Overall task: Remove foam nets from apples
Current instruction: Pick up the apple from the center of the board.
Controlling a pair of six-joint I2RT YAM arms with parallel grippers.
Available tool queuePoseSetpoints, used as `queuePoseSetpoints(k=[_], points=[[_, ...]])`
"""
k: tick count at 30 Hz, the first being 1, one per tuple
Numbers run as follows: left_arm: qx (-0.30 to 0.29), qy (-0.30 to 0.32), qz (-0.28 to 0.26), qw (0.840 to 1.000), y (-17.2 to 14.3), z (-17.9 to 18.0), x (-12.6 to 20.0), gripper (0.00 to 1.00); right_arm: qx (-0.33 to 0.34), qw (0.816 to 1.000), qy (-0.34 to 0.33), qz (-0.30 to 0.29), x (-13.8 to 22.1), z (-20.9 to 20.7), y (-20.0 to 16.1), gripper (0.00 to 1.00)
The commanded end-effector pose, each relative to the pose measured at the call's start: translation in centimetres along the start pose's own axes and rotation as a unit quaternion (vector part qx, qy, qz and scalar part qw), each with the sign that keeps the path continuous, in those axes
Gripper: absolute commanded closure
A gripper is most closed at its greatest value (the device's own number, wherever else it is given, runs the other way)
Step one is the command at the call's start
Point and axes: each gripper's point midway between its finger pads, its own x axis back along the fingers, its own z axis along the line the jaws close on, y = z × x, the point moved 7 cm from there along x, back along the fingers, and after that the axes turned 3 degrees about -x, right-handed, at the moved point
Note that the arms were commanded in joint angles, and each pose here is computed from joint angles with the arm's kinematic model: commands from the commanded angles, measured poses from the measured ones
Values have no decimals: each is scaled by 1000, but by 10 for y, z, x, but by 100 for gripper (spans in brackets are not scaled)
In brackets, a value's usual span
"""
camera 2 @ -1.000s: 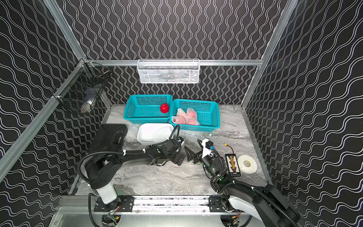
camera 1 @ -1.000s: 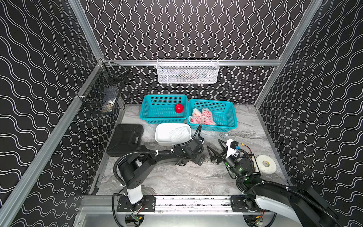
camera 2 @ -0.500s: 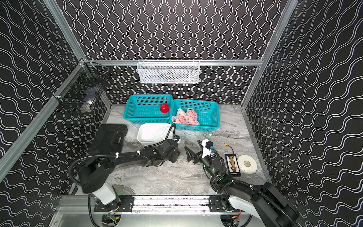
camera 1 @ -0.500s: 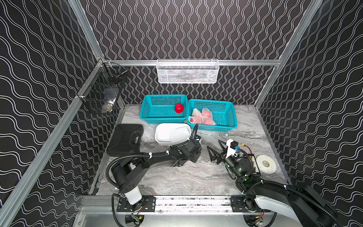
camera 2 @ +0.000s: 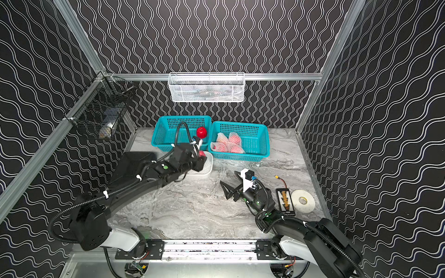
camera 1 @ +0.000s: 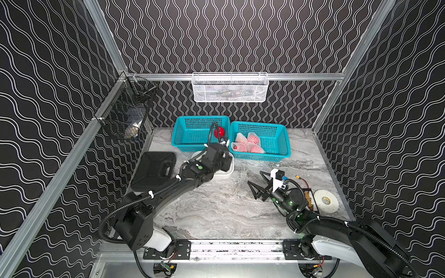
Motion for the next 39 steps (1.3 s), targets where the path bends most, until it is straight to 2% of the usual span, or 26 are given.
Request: queuePoseSetpoints(k=[1,3,7,12,18,25,33,39], points=[[0,4,-6,1000,25,27,-20,39,-6,999,-23,-31,1,-3,11,0],[2,32,-13,999,40,49,-42,39,-4,999,-37,-40,5,-5,12,0],[22,49,-14,998,62,85,-89,39,0,998,-45,-42,8,-6,15,0],[37,50,10,998,60,109,-153,39,3,998,-52,-47,11,-6,17,0],[55,30,29,998,42,111,-196,37,-7,997,-60,-48,12,-8,17,0],[65,32,34,997,30,114,-215,35,-11,997,-56,-55,11,-8,16,0],[87,4,37,996,21,109,-226,24,-14,997,-57,-53,10,-9,16,0],[104,-4,25,994,22,108,-220,15,-12,996,-65,-55,11,-10,16,0]])
